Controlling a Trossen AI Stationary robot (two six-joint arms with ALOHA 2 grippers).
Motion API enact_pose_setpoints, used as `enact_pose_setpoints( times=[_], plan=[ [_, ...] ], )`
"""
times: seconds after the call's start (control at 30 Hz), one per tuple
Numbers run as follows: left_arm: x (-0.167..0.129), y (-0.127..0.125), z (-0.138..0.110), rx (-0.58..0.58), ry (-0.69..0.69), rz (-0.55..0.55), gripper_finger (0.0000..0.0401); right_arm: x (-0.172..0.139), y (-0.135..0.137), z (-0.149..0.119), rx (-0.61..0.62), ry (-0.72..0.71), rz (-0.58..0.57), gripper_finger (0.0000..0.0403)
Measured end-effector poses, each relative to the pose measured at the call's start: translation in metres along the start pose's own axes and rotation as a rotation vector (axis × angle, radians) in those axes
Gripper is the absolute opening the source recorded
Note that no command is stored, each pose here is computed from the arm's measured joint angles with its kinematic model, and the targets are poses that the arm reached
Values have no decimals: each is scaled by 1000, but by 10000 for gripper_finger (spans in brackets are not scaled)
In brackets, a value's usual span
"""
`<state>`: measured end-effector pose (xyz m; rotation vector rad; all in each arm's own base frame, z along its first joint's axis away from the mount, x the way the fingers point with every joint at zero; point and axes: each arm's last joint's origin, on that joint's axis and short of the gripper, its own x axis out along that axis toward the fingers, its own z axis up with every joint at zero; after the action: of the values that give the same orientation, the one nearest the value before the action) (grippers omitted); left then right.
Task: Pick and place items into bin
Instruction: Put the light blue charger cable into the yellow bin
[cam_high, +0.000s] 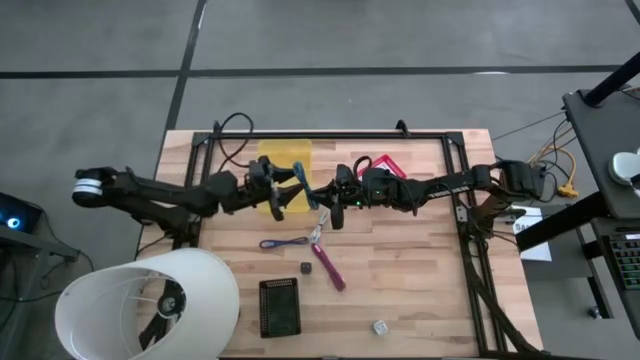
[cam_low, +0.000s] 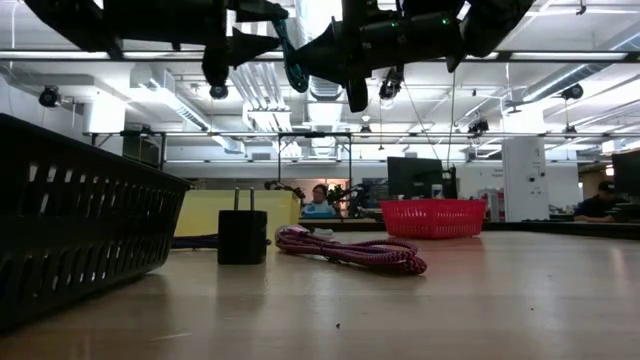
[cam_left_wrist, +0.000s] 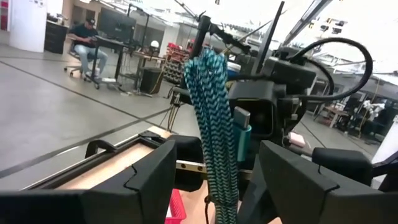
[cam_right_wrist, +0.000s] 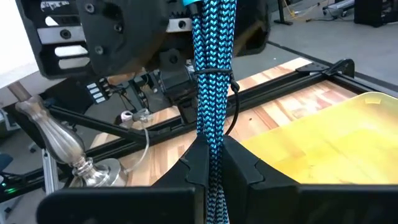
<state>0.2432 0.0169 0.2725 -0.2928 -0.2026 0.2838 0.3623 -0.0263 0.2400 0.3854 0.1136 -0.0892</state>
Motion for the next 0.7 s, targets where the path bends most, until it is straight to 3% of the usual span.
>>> enact_pose_setpoints(
  times=[0.4, 0.7],
  plan=[
    [21, 5, -8, 22, 44, 16, 201, 0, 0, 0, 0, -3, 2, 13],
    [22, 7, -5, 84, 33, 10, 73, 2, 1, 4, -47, -11, -5, 13]
  ],
)
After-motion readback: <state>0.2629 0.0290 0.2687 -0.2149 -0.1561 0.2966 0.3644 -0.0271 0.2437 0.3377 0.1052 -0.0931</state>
